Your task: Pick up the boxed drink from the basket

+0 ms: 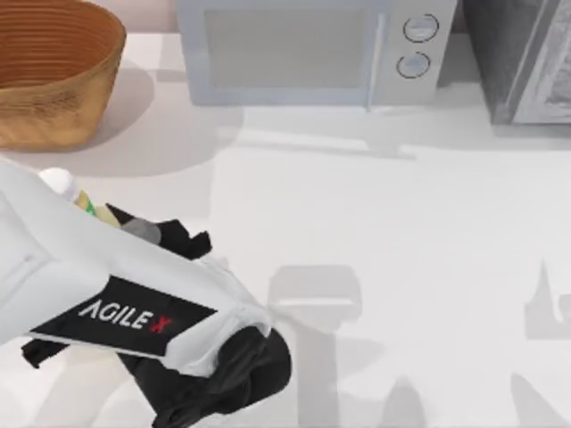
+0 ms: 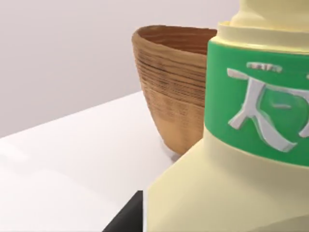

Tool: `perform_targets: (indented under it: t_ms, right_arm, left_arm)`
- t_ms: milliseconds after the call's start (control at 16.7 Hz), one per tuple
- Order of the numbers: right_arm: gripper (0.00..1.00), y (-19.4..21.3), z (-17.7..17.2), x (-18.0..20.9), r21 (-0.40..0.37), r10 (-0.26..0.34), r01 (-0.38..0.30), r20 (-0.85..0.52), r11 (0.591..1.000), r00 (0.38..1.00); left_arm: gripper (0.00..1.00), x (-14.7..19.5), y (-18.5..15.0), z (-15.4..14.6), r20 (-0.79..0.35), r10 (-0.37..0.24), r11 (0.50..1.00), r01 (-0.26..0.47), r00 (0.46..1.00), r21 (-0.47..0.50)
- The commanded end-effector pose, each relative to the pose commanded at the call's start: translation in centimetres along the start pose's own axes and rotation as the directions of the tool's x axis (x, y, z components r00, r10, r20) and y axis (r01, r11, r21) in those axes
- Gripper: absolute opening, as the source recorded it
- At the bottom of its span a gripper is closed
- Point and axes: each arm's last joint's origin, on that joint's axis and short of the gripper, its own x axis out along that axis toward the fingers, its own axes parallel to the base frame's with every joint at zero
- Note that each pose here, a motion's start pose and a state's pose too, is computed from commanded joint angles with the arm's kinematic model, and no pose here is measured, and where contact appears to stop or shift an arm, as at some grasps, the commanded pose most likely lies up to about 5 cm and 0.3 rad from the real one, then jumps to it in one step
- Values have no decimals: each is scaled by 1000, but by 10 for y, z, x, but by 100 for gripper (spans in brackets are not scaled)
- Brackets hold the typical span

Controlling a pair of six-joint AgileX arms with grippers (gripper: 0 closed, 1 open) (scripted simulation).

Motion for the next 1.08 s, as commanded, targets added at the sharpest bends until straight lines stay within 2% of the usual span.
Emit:
perform_targets:
  t_ms: [420,1080]
  right_arm:
    - [100,0,0,0,0,0,0,0,1000,1000]
    - [100,0,0,0,0,0,0,0,1000,1000]
  left_arm:
    - [0,2,0,1,-4,6,1000,-6,1000,0]
    - [83,2,0,1,-4,6,1000,-6,1000,0]
